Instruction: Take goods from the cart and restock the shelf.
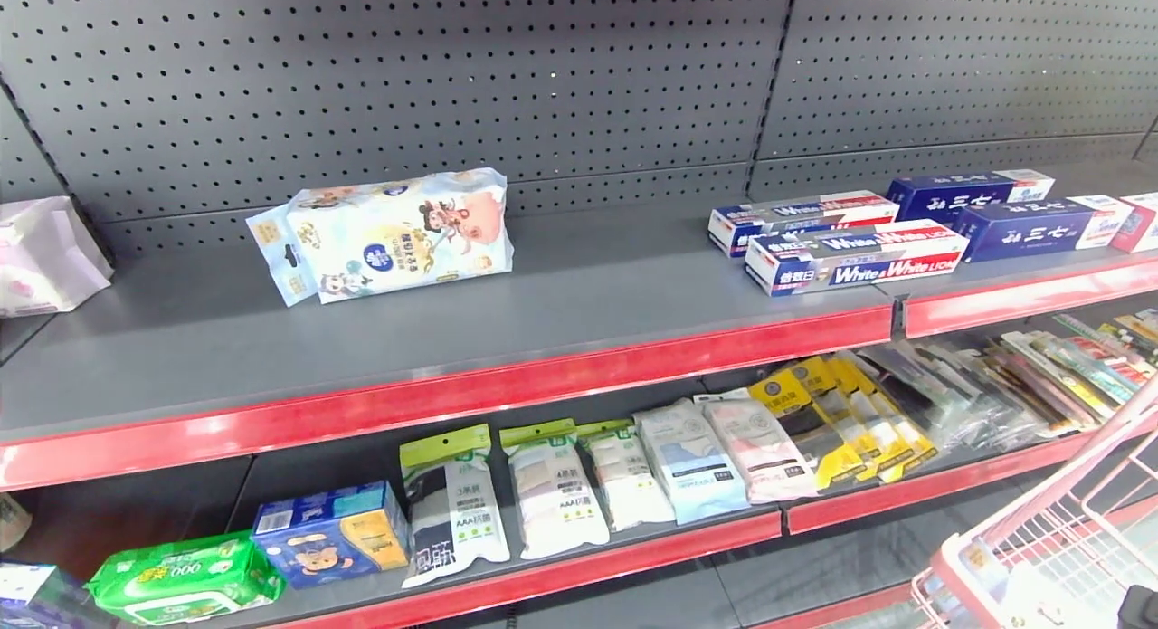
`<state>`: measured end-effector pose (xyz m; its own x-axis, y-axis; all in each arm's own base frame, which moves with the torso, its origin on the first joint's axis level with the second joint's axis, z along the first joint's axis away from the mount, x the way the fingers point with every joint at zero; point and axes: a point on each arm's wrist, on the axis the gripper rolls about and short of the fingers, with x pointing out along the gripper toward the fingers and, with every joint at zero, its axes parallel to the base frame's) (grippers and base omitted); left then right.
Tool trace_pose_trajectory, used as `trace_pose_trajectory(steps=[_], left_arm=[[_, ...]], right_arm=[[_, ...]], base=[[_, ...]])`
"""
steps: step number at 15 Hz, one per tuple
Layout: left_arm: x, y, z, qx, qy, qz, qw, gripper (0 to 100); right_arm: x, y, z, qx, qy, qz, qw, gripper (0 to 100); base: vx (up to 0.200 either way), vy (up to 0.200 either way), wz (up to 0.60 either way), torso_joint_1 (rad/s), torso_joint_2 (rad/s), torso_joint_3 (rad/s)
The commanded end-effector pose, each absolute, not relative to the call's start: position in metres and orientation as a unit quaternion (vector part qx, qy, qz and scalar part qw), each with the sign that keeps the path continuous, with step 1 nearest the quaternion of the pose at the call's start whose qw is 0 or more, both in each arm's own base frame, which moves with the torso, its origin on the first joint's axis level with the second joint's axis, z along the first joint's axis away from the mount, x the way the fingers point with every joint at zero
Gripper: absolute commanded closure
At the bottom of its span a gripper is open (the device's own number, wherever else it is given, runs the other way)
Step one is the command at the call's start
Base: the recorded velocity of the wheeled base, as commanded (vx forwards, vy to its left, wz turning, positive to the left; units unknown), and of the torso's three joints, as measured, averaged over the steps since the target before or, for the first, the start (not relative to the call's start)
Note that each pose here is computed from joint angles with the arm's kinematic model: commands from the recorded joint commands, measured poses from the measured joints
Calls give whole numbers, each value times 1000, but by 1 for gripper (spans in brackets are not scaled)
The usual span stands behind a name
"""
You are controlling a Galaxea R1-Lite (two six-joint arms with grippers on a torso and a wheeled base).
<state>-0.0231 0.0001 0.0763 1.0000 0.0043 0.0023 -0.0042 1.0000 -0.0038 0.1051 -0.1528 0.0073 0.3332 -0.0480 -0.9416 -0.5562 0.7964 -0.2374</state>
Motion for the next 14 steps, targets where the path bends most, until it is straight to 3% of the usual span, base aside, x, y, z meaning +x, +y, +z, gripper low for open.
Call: trace_pose_trajectory(steps=[1,14], left_arm=[[-23,0,76,-2,-1,3,1000,0],[-23,0,76,-2,-1,3,1000,0]], right_arm=[[106,-155,8,-275,550,162,771,0],[115,-165,-14,-199,536,172,802,0]], base=[[0,0,0,0,0,0],[0,0,0,0,0,0]])
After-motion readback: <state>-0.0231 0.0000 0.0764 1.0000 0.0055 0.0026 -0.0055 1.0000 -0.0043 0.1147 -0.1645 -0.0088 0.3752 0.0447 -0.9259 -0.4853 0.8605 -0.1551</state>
